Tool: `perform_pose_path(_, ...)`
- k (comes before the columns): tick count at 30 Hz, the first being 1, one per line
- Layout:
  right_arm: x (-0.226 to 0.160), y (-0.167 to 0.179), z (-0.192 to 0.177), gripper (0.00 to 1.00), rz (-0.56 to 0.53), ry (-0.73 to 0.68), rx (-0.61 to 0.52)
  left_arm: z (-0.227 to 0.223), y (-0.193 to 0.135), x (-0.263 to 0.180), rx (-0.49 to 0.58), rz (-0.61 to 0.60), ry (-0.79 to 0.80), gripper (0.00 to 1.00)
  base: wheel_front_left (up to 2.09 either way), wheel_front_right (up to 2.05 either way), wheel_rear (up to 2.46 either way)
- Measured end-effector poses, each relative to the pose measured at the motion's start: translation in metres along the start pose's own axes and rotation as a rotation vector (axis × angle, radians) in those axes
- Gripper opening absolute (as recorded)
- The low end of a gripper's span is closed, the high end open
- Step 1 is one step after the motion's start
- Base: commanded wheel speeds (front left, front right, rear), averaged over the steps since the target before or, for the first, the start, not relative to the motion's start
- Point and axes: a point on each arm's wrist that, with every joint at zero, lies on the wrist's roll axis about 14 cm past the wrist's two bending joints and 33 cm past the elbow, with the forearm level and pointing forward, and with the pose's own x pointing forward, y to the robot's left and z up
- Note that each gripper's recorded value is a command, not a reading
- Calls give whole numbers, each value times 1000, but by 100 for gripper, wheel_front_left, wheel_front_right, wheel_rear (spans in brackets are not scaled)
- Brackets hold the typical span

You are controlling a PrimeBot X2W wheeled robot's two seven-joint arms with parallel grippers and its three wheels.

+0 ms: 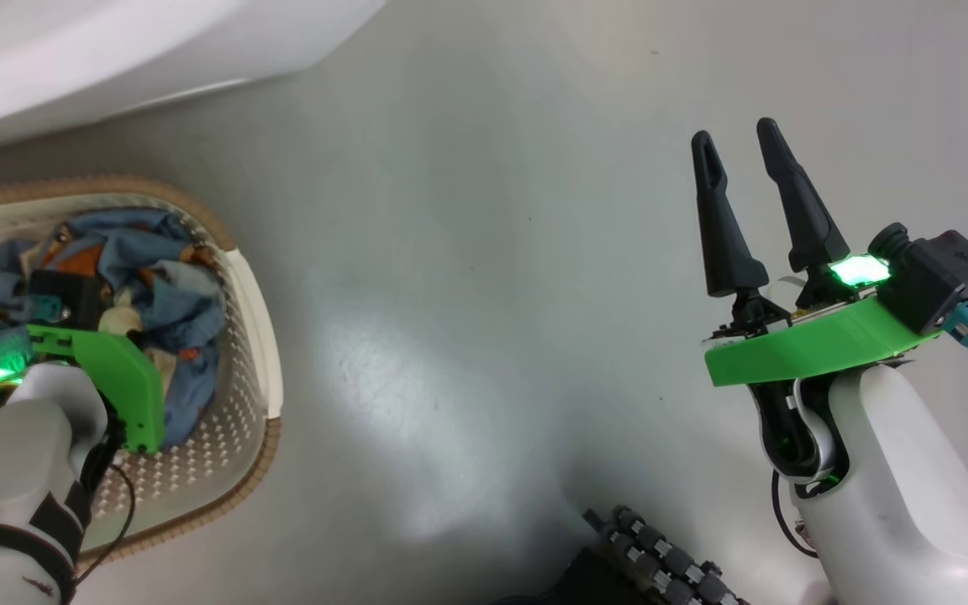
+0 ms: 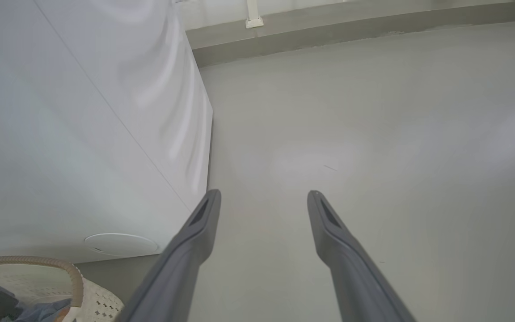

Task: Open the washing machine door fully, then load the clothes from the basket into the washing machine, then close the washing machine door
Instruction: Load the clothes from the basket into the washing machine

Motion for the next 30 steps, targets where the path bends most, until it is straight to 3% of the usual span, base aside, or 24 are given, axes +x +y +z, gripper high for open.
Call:
perform_pose_path(13, -3, 16, 33, 100, 47, -79, 13, 30, 2, -39, -134, 16, -186, 0, 0, 0, 0)
perform_pose_path(30, -19, 33, 83, 100, 113, -187, 6, 76, -4, -112, -222, 4, -450, 0, 0, 0, 0)
